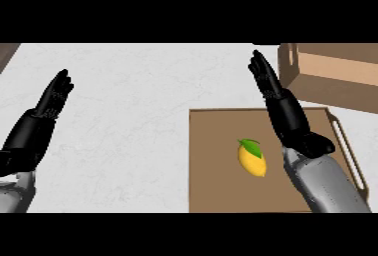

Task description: Pick the lemon from the tray and place it in the cardboard box

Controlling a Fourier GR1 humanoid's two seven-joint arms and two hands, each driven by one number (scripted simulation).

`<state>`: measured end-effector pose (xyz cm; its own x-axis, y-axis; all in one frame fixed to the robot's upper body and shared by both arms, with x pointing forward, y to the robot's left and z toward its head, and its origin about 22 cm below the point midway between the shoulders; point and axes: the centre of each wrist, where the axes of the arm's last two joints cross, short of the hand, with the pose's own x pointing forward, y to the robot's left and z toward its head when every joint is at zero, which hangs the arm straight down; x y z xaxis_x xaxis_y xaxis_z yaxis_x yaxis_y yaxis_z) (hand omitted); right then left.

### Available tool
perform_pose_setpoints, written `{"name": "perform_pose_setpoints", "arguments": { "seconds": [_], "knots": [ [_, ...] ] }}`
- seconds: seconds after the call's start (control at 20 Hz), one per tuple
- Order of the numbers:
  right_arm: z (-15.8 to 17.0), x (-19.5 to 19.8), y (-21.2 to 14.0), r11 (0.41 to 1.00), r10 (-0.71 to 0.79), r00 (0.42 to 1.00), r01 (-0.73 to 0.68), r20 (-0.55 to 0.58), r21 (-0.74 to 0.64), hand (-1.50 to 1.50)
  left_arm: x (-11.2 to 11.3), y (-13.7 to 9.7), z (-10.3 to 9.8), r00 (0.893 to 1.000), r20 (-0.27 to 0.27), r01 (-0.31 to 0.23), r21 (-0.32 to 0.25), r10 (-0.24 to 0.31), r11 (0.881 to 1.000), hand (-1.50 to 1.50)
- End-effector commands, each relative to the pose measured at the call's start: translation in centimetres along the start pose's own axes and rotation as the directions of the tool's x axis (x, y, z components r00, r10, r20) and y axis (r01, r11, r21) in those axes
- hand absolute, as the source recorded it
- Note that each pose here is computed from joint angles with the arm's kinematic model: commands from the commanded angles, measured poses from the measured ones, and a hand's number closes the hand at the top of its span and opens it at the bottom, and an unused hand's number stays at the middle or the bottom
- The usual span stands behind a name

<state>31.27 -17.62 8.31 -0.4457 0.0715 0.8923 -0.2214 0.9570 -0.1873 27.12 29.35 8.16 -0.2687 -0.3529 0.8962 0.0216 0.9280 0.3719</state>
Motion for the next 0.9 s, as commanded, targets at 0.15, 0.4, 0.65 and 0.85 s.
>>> {"name": "perform_pose_setpoints", "arguments": {
  "seconds": [0.15, 0.4, 0.65, 0.85],
  "knots": [
    [-2.9, 9.0, -8.6, 0.984, 0.008, 0.99, -0.032, 0.14, 0.175, -1.5, -0.3, -0.4, -0.6, 0.999, 0.008, 0.049, -0.086, -0.049, 0.995, 0.0],
    [-2.5, 11.2, -16.6, 0.906, 0.307, 0.948, -0.319, 0.087, 0.277, -1.5, -1.3, -2.2, -0.3, 1.0, -0.021, 0.001, -0.172, -0.004, 0.985, 0.0],
    [-0.8, 7.9, -18.0, 0.826, 0.32, 0.907, -0.408, 0.273, 0.388, -1.5, -0.7, -3.6, -2.0, 1.0, -0.022, -0.014, -0.2, 0.01, 0.98, 0.0],
    [-1.0, 9.1, -18.4, 0.702, 0.414, 0.824, -0.56, 0.387, 0.44, -1.5, -0.5, -3.3, -1.4, 1.0, -0.009, -0.02, -0.204, 0.019, 0.979, 0.0]
  ]
}}
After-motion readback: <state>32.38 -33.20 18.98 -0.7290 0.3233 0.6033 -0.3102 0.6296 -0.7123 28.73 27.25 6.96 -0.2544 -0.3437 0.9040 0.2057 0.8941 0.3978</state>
